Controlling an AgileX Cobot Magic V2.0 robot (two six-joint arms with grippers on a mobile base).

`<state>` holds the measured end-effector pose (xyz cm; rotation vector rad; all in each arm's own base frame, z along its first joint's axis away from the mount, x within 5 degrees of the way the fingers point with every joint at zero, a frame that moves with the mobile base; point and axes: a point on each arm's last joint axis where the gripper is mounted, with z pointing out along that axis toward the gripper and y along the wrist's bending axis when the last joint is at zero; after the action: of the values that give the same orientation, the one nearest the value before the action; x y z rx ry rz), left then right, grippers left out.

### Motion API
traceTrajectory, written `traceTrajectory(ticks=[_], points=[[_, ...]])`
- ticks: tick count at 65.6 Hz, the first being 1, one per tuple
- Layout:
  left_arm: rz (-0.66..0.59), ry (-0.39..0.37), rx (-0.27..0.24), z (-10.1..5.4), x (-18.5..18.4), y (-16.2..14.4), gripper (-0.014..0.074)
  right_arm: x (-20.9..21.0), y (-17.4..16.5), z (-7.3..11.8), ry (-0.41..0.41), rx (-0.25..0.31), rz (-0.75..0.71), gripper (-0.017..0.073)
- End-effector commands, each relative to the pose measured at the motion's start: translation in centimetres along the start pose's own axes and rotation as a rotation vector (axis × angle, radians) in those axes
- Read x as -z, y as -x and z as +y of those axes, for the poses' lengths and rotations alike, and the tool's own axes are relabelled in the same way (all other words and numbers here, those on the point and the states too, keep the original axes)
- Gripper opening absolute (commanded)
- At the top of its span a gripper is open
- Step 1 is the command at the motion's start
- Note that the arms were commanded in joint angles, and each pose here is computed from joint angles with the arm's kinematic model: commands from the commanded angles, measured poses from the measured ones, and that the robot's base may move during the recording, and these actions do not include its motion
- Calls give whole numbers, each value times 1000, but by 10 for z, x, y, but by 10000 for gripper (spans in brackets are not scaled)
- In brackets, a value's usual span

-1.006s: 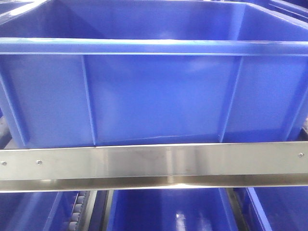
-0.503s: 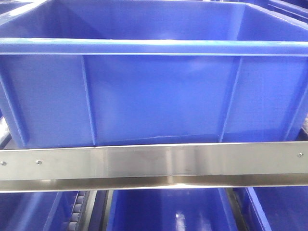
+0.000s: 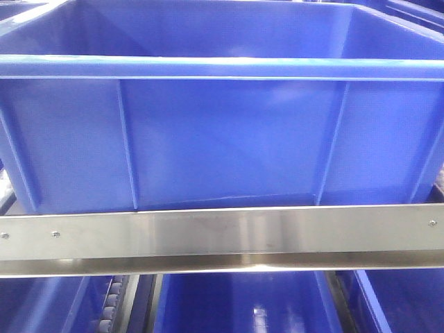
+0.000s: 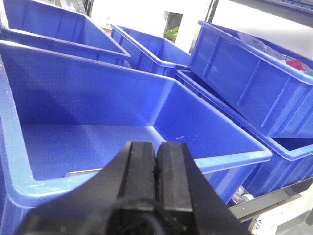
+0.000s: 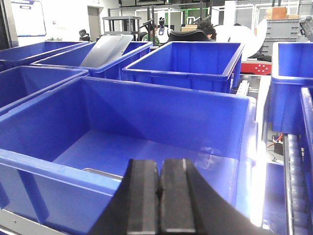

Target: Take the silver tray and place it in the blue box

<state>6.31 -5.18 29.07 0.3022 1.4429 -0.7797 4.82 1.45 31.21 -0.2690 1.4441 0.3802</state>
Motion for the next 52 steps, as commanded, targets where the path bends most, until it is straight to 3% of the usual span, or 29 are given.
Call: traceTrajectory(ticks=[1, 27, 38, 47, 52], points=[[-79, -66, -4, -8, 0, 14, -93, 0, 14, 4, 43, 33, -78, 55], [-79, -66, -4, -8, 0, 14, -93, 0, 11, 4, 36, 34, -65, 55], [-79, -66, -4, -8, 0, 14, -93, -5, -12, 4, 21, 92, -31, 55], [-79, -66, -4, -8, 0, 14, -93, -8, -36, -2, -95, 75, -33, 55], [-79, -66, -4, -8, 0, 14, -93, -8, -45, -8, -197, 147, -71, 55]])
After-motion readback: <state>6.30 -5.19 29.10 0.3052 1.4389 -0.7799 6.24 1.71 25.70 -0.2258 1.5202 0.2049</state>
